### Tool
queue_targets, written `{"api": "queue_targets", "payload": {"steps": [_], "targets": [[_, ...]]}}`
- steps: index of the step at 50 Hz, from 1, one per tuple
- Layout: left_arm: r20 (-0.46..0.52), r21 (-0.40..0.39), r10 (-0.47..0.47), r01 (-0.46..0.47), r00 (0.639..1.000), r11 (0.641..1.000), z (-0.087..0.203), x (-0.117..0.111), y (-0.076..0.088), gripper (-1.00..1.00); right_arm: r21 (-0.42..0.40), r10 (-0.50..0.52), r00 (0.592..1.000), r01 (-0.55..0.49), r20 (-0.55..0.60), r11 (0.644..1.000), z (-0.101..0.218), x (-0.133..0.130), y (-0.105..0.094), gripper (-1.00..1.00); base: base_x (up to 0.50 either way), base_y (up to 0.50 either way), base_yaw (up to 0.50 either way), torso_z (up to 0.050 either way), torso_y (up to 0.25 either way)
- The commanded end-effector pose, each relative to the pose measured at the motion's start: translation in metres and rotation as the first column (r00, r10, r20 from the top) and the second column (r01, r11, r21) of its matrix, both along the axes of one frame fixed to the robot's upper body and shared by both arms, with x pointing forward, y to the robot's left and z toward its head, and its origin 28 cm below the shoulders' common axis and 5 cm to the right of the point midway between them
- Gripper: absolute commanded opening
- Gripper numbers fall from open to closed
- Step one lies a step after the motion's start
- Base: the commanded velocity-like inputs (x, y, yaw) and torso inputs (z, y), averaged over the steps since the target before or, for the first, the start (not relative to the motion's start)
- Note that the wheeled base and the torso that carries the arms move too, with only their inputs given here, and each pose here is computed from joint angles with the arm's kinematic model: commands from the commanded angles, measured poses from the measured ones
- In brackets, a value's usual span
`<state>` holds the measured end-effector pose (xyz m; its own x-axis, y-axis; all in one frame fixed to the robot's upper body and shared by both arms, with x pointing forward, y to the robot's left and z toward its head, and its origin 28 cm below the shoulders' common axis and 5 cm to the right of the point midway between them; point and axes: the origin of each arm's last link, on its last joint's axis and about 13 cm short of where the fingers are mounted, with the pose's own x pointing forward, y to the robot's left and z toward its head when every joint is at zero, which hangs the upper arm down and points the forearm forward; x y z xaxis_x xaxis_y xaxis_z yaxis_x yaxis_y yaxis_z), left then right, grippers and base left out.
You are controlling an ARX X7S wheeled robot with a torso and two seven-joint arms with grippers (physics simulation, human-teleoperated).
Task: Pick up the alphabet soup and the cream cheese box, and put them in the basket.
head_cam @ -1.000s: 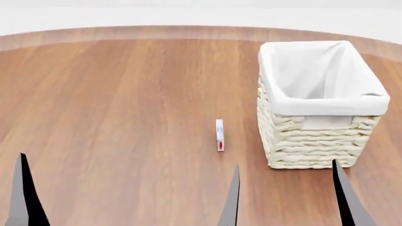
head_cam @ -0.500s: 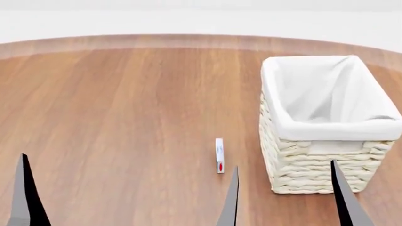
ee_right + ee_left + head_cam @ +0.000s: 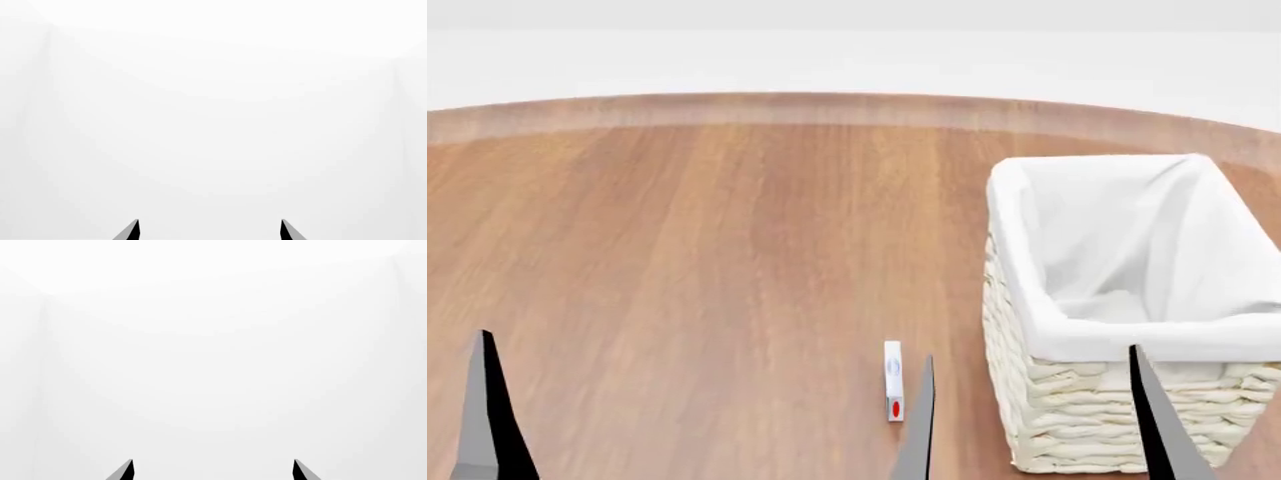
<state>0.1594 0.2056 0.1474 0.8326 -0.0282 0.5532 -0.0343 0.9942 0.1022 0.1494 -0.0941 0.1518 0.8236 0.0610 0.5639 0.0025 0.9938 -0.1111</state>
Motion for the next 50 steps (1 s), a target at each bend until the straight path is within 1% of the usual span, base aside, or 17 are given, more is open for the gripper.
{"api": "queue_targets", "payload": {"steps": [1, 6, 9, 11, 18, 31, 50], "targets": [[-0.004, -0.001, -0.002, 0.002, 1.0, 1.0, -0.0013, 0.0004, -0.0001, 1.0, -0.003, 0.0, 1.0, 0.0, -0.003, 1.0, -0.0004, 0.0005, 0.0001, 1.0, 0.22, 0.0, 0.0, 0.0, 0.0], [-0.005, -0.001, -0.004, 0.004, 1.0, 1.0, -0.001, 0.0015, -0.0001, 1.0, -0.003, -0.001, 1.0, 0.001, -0.002, 1.0, 0.003, 0.0017, 0.0001, 1.0, 0.22, 0.0, 0.0, 0.0, 0.0], [-0.006, 0.0, -0.006, 0.006, 1.0, 1.0, -0.0008, 0.0013, -0.0003, 1.0, -0.003, -0.001, 1.0, 0.001, -0.002, 1.0, -0.0011, 0.001, 0.0001, 1.0, 0.22, 0.0, 0.0, 0.0, 0.0], [-0.006, -0.001, -0.005, 0.005, 1.0, 1.0, -0.0008, 0.0015, -0.0001, 1.0, -0.002, 0.001, 1.0, -0.001, -0.002, 1.0, 0.0034, 0.0021, 0.0, 1.0, 0.22, 0.0, 0.0, 0.0, 0.0], [-0.01, 0.001, -0.005, 0.005, 1.0, 1.0, -0.0016, 0.0021, -0.0002, 1.0, 0.004, -0.013, 1.0, 0.013, 0.002, 1.0, -0.0009, 0.0027, -0.0002, 1.0, 0.21, 0.0, 0.0, 0.0, 0.001], [-0.031, 0.021, -0.001, 0.001, 1.0, 1.0, -0.0034, 0.0034, -0.0015, 1.0, 0.005, -0.009, 1.0, 0.009, -0.004, 1.0, -0.0031, 0.0031, -0.0005, 1.0, 0.0, 0.0, 0.0, 0.0, 0.0], [-0.043, 0.022, 0.001, 0.0, 0.999, 1.0, -0.0048, 0.0054, -0.0022, 1.0, 0.006, -0.01, 1.0, 0.01, -0.005, 1.0, -0.0005, 0.0047, -0.0012, 1.0, 0.0, 0.0, 0.0, 0.0, -0.165]]}}
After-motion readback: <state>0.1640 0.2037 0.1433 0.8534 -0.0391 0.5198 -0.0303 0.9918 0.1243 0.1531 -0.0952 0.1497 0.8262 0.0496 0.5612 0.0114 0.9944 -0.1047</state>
